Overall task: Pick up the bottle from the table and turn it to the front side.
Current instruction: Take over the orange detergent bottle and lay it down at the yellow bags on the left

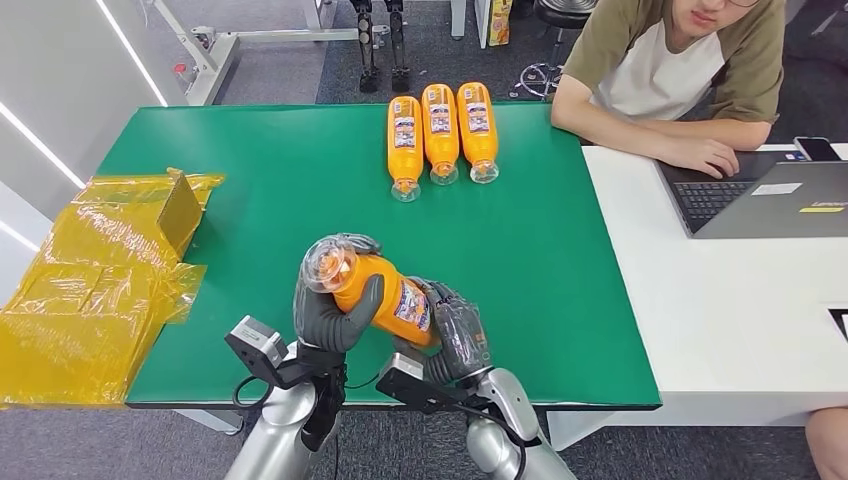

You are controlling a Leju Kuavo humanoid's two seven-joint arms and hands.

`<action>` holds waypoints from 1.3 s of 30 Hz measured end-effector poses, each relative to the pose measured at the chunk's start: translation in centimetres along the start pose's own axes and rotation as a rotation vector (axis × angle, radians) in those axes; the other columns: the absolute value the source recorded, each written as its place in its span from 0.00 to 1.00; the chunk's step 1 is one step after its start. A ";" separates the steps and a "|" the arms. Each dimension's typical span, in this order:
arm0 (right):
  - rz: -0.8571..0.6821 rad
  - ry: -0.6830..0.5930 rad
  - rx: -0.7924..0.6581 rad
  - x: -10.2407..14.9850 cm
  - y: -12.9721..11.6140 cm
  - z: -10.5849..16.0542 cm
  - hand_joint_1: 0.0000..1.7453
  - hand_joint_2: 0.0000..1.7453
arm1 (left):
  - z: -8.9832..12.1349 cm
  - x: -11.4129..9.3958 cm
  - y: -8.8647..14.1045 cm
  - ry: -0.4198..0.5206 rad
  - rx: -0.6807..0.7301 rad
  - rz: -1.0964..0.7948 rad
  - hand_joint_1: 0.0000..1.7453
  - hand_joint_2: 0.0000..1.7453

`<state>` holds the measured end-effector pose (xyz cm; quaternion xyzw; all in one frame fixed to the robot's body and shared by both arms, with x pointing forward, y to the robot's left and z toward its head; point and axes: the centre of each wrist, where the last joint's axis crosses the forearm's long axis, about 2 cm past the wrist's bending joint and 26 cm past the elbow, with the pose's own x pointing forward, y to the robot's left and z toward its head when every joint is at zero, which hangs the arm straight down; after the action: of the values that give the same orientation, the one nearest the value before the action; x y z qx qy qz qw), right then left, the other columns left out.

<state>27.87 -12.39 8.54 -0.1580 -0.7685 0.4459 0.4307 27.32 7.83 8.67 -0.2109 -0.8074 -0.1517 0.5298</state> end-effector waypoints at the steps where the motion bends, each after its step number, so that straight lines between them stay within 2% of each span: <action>1: 0.010 0.003 0.000 0.0 0.0 0.0 1.00 1.00 | 0.0 0.0 0.0 0.000 -0.001 0.000 1.00 1.00; 4: 0.043 0.013 -0.004 0.0 0.0 0.0 0.99 1.00 | 0.0 0.0 0.0 0.000 -0.001 0.001 1.00 1.00; 6: 0.071 0.020 -0.011 0.0 0.0 0.0 0.58 1.00 | 0.0 0.0 0.0 0.000 -0.003 0.000 1.00 1.00; 8: 0.096 0.024 -0.020 0.0 0.0 0.1 0.09 1.00 | 0.0 0.0 0.0 0.000 -0.006 -0.005 1.00 1.00; 10: 0.113 0.022 -0.031 0.1 0.1 0.2 0.00 1.00 | -0.1 0.0 0.0 0.002 -0.007 -0.016 1.00 1.00; 16: 0.098 0.016 -0.082 0.6 0.9 1.1 0.00 1.00 | -0.5 0.2 0.3 0.004 0.030 -0.106 1.00 1.00; 22: 0.023 0.016 -0.124 1.6 1.5 2.0 0.00 1.00 | -1.6 1.2 2.5 0.016 0.211 -0.479 1.00 1.00; 26: -0.018 0.020 -0.130 2.1 1.8 2.4 0.00 1.00 | -2.1 1.9 6.2 0.019 0.314 -0.797 1.00 1.00; 31: -0.053 0.028 -0.160 2.5 1.9 2.9 0.00 1.00 | -3.8 2.6 12.1 0.039 0.304 -1.188 1.00 1.00; 36: -0.068 0.057 -0.221 2.9 2.0 4.1 0.00 1.00 | -6.6 3.7 18.7 0.145 0.243 -1.602 1.00 1.00; 39: -0.062 0.073 -0.245 3.0 1.9 4.9 0.00 1.00 | -7.7 4.7 22.4 0.228 0.206 -1.743 1.00 1.00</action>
<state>21.97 -12.14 7.45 -0.2016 -0.8056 0.3291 0.4496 42.99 24.40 16.55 0.5446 -0.6330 -0.4481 0.3192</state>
